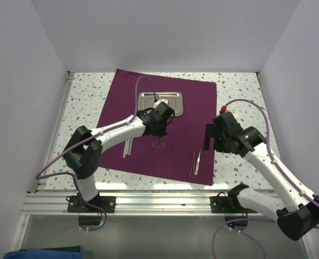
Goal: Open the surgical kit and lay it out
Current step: Place the medical item in the surgical kit.
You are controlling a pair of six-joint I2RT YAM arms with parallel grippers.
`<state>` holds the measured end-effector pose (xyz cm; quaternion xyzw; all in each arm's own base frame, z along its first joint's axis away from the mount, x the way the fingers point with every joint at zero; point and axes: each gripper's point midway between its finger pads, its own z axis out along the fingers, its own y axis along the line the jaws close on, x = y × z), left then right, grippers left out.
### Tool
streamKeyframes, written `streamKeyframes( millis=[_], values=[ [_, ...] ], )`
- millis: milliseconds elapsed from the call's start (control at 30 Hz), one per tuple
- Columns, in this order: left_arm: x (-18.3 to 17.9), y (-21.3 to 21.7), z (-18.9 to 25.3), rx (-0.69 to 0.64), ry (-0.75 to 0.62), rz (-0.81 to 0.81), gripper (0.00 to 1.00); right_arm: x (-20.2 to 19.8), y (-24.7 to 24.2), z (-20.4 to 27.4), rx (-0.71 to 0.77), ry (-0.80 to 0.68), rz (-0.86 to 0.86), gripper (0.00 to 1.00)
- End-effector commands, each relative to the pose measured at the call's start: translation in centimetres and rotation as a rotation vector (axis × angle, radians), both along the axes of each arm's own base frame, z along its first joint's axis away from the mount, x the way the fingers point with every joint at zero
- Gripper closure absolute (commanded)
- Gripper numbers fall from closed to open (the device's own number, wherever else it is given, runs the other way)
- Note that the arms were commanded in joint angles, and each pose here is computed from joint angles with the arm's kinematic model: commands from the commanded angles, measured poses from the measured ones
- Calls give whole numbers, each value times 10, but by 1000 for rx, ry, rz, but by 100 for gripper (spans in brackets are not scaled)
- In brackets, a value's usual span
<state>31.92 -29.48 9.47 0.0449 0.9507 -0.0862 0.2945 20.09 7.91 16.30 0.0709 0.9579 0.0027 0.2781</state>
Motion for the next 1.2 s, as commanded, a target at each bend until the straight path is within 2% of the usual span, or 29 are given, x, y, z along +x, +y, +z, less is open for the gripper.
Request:
streamKeyframes(
  millis=[0,400,433,500,533,600,633,733,867,933,967,1000,1067,1100,1167],
  values=[
    [-8,-7,11,-62,-30,17,100,4,-2,9,12,-39,-17,2],
    [-52,-17,-32,-93,84,11,100,0,-7,4,-16,-26,-18,2],
    [-55,-17,-34,-97,95,6,92,-1,-9,4,-22,-26,-20,2],
    [-58,-19,-37,-96,105,5,81,-1,-11,5,-34,-28,-19,2],
    [-58,-19,-37,-91,104,4,71,-2,-13,5,-42,-28,-21,2],
    [-53,-21,-29,-83,92,4,64,-2,-13,8,-34,-38,-22,2],
    [-45,-18,-24,-62,64,19,59,-3,-12,10,-26,-42,-23,2],
    [-18,-23,4,-41,-9,12,51,-2,-10,15,-14,-50,-23,2],
    [39,-31,45,-74,-103,20,50,0,-10,23,-3,-69,-33,2],
    [72,-19,38,-60,-101,46,50,0,-10,28,2,-79,-40,2],
    [91,-22,55,-88,-135,57,51,0,-11,30,2,-84,-45,2],
    [110,-13,39,-51,-123,72,51,0,-12,32,2,-88,-51,2],
    [140,-15,55,-59,-168,83,52,0,-13,33,3,-91,-61,2],
    [151,-14,34,-22,-149,74,52,0,-13,34,4,-94,-67,2],
    [177,-13,45,-29,-183,85,52,0,-13,34,3,-89,-74,2]
  ],
)
